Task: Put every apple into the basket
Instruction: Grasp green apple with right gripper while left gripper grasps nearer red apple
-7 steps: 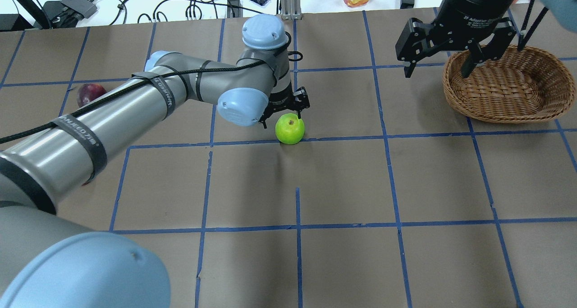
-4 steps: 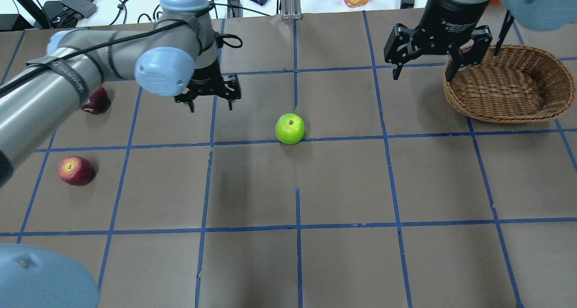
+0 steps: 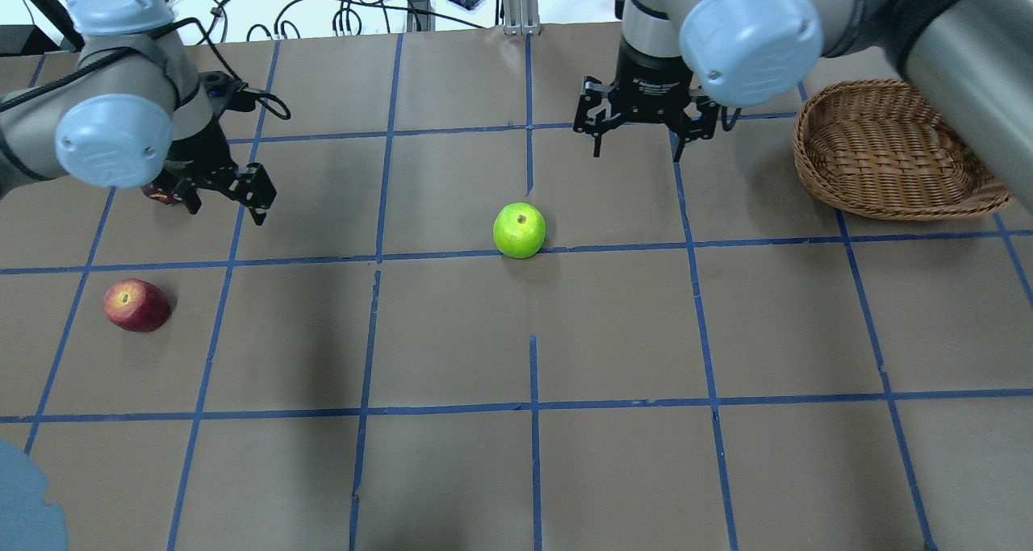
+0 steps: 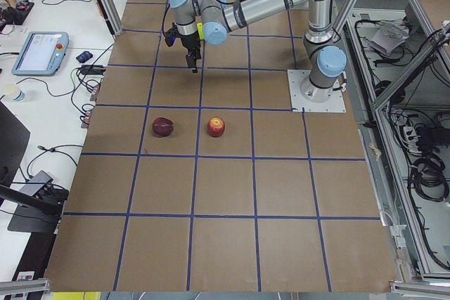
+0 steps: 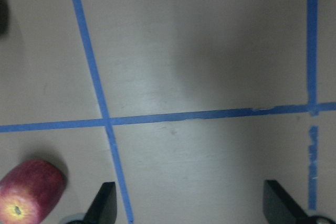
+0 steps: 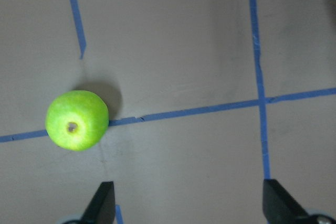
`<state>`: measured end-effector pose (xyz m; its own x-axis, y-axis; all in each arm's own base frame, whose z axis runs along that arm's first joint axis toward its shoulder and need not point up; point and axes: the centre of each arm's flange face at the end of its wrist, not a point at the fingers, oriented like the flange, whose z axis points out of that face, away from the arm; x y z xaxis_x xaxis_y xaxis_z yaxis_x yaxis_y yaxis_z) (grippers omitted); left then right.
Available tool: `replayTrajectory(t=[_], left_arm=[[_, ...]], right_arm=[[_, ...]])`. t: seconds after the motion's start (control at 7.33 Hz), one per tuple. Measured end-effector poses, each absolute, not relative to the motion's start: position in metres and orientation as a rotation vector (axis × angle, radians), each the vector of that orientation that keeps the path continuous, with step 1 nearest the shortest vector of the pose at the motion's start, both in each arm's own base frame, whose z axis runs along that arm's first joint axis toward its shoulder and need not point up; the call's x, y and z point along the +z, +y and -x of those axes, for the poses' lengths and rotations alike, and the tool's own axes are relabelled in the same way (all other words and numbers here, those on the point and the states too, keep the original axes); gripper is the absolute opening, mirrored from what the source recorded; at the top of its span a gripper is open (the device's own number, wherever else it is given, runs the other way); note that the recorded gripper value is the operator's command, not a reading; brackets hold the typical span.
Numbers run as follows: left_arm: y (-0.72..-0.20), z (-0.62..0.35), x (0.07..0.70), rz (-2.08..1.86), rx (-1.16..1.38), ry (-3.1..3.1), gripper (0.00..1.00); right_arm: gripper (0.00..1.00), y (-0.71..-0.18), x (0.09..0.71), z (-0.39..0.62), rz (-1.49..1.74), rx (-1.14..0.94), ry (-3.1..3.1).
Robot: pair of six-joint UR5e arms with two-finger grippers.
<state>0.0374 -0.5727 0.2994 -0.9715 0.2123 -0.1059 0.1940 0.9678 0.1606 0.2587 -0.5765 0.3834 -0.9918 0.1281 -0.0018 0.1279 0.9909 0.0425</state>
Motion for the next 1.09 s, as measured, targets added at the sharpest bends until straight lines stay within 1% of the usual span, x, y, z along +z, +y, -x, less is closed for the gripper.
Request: replayTrajectory(t=[0.14, 0.27, 0.55, 0.82, 1.09], left_arm=[[-0.562, -0.087, 0.288, -0.389, 0.21, 2.993, 1.0], [-0.548, -0.137, 0.269, -0.436, 0.16, 2.978, 1.0], [-0.52, -0.195, 0.237, -0.432, 0.109, 2.961, 1.0], [-0.507, -0.201, 0.219, -0.418, 0.14, 2.986, 1.0], [-0.501, -0.196, 0.204, -0.42, 0.141, 3.033, 1.0]], right_arm=[[1.0, -0.582, 0.364, -0.282, -0.191, 0.072, 3.1], [1.0, -0.583, 0.349, -0.299, -0.196, 0.111, 3.048], [1.0, -0.59, 0.312, -0.316, -0.228, 0.182, 3.003], [1.0, -0.596, 0.267, -0.34, -0.254, 0.202, 2.999], [1.0, -0.597, 0.236, -0.354, -0.253, 0.226, 3.004]])
